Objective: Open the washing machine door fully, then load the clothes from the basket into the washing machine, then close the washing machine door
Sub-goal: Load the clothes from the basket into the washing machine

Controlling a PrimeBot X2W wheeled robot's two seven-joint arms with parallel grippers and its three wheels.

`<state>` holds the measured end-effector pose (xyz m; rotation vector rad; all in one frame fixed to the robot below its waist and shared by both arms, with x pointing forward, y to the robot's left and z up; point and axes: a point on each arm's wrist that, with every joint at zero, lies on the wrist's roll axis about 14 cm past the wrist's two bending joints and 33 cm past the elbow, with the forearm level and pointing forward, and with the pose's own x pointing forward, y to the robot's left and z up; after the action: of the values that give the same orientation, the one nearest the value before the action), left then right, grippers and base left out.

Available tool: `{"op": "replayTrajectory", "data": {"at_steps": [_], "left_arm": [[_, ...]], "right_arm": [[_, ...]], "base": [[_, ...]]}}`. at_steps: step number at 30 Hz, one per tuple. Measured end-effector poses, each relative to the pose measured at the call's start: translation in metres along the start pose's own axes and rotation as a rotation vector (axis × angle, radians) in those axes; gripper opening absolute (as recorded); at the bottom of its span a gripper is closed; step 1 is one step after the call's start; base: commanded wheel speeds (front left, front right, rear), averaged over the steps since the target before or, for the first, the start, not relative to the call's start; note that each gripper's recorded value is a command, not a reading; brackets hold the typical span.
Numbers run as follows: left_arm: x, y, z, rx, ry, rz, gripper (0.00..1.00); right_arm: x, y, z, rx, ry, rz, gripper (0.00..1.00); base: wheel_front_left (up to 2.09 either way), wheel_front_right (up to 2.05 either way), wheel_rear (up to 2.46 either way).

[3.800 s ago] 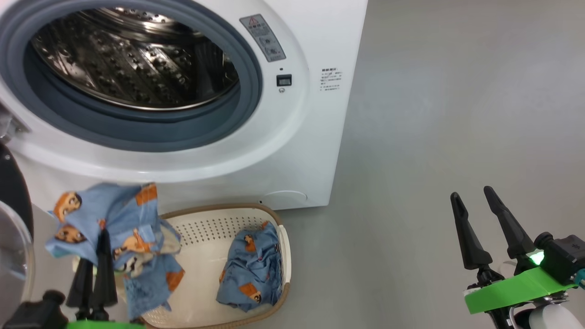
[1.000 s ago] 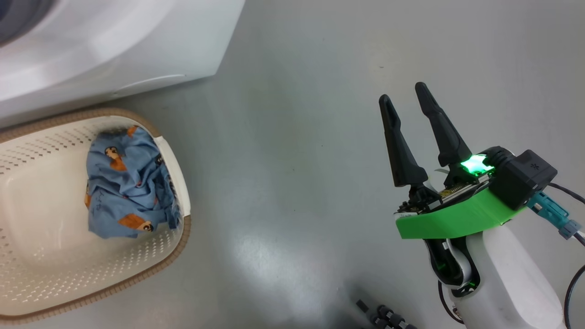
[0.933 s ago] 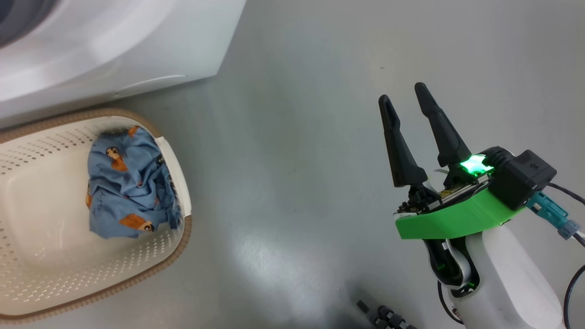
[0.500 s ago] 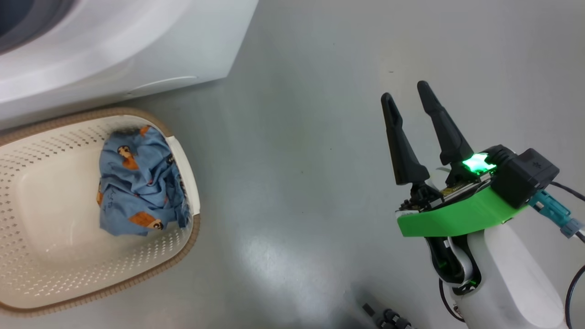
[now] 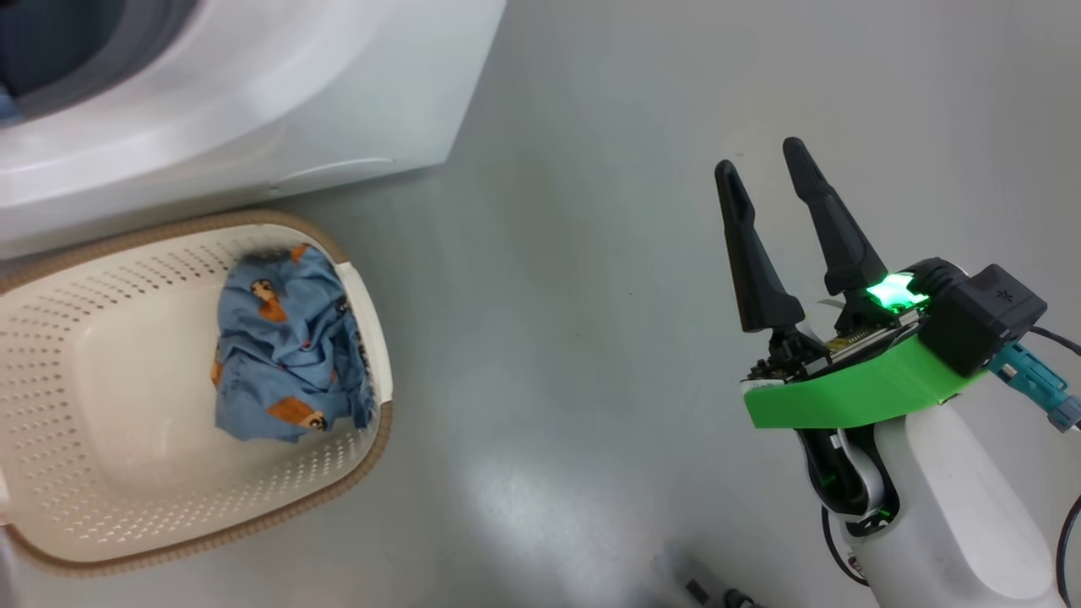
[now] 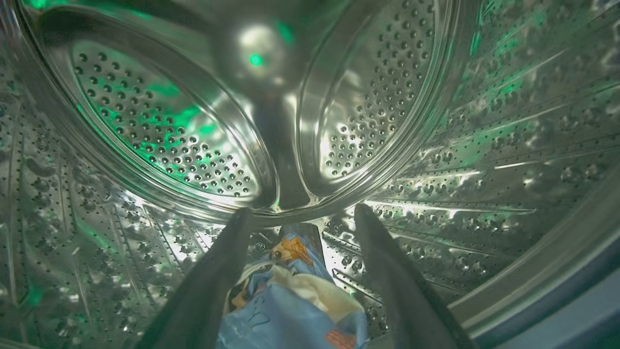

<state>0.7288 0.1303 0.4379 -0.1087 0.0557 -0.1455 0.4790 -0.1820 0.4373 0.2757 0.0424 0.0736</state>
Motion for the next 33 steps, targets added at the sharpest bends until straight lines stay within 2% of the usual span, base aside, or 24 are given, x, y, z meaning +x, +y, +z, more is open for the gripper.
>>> {"op": "replayTrajectory", "data": {"at_steps": [12,33], "left_arm": [[-0.042,-0.008,0.022,-0.06,-0.112,0.011,1.0],[-0.139,-0.01,0.026,-0.053,-0.11,0.031,1.0]], "right_arm": [[-0.004,0.006,0.018,-0.015,-0.033,0.026,1.0],[-0.028,0.01,0.05,-0.048,-0.085,0.052,1.0]], "base": [[0.0,0.0,0.0],[0.0,0.0,0.0]]}}
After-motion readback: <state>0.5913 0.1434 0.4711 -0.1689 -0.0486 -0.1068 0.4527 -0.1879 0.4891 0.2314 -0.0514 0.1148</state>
